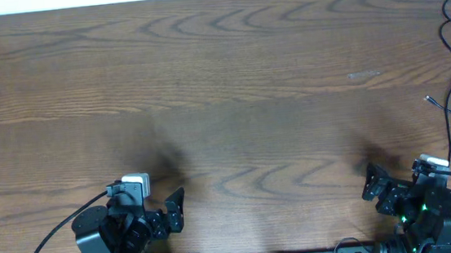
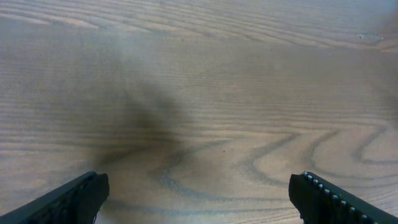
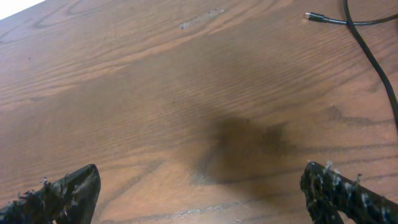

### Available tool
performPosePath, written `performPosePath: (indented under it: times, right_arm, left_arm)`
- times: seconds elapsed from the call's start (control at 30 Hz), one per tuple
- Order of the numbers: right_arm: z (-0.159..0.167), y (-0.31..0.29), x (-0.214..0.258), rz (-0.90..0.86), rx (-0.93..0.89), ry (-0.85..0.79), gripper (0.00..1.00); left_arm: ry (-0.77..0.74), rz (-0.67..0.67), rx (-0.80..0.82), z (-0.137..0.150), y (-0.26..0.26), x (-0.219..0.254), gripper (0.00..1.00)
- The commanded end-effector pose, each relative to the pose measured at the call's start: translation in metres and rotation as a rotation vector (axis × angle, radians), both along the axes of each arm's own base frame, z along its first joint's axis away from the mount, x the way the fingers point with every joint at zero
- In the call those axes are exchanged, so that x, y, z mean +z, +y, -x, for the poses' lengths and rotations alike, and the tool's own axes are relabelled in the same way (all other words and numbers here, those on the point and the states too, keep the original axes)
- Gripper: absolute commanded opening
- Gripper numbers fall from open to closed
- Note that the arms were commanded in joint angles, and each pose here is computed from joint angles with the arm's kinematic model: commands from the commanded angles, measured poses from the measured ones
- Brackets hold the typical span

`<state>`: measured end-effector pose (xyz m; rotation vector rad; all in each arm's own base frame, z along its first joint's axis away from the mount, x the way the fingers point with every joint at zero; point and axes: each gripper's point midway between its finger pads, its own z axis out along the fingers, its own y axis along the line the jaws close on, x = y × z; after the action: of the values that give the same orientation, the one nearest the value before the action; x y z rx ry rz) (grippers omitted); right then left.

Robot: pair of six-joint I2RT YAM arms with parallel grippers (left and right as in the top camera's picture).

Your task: Untangle cables

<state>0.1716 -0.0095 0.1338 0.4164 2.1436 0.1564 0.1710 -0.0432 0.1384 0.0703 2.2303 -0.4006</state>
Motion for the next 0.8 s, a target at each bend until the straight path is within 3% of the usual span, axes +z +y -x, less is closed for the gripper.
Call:
performPosePath:
  times: [0.0,0.5,0.77]
  right_arm:
    - [0.000,0.001,0.000,-0.002,0.003,0.003,0.99]
    - [-0.002,-0.013,0.005,0.045,-0.065,-0.022,0.99]
    - [0.007,-0.013,-0.008,0.038,-0.068,0.043,0.99]
  left_arm:
    - [-0.013,-0.028,-0.002,0.000,0.002,0.000,0.98]
    - [-0.007,-0.063,0.037,-0.002,0.011,-0.002,0.98]
    - [-0.003,-0.063,0.037,-0.001,0.011,-0.003,0.98]
